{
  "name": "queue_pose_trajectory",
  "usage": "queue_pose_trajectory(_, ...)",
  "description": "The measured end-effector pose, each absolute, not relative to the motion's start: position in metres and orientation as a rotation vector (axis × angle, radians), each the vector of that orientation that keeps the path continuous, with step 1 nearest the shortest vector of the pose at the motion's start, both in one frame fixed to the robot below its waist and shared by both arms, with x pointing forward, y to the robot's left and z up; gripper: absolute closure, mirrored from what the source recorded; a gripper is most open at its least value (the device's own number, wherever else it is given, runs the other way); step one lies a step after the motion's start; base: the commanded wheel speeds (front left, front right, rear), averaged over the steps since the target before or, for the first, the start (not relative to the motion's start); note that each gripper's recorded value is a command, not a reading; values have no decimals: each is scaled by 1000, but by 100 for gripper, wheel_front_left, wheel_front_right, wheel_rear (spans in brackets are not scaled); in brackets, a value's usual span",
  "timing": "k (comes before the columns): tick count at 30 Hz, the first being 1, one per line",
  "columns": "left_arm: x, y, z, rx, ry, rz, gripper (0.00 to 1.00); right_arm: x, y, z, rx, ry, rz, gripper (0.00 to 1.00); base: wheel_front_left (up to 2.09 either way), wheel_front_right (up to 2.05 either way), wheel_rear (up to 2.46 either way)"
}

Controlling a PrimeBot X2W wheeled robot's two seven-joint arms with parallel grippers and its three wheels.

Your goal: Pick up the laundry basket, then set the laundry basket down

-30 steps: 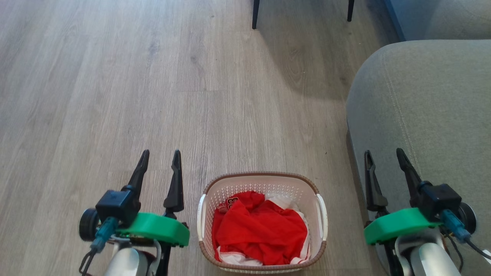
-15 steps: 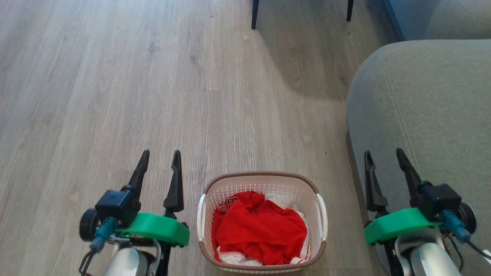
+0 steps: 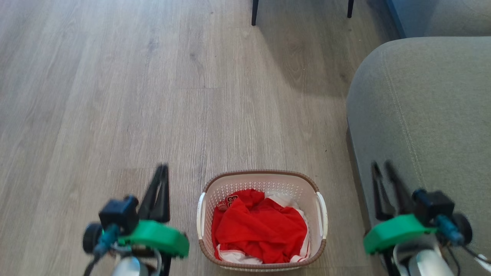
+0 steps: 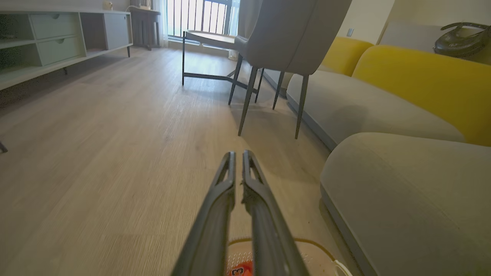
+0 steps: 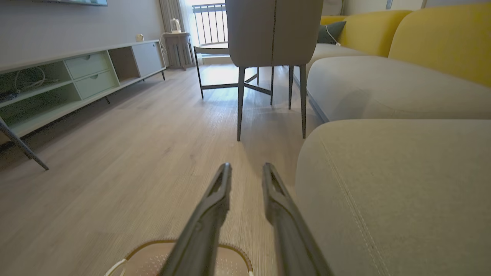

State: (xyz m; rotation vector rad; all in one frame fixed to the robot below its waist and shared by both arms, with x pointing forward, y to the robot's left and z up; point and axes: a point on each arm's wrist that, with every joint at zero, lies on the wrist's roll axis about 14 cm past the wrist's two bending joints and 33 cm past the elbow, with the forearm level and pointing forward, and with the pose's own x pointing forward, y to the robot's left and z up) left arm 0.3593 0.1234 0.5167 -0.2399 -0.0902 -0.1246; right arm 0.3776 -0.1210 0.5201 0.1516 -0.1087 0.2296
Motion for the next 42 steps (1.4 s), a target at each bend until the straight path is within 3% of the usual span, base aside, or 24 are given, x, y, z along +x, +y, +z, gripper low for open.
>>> queue_pose_trajectory(5,343,126,480,-262,28,-99,100,366,-124,490,176,-11,212,100,0,0,0)
queue_pose_trajectory(42,352,146,468,-663,118,-12,100,367,-152,478,610,69,72,100,0,0,0)
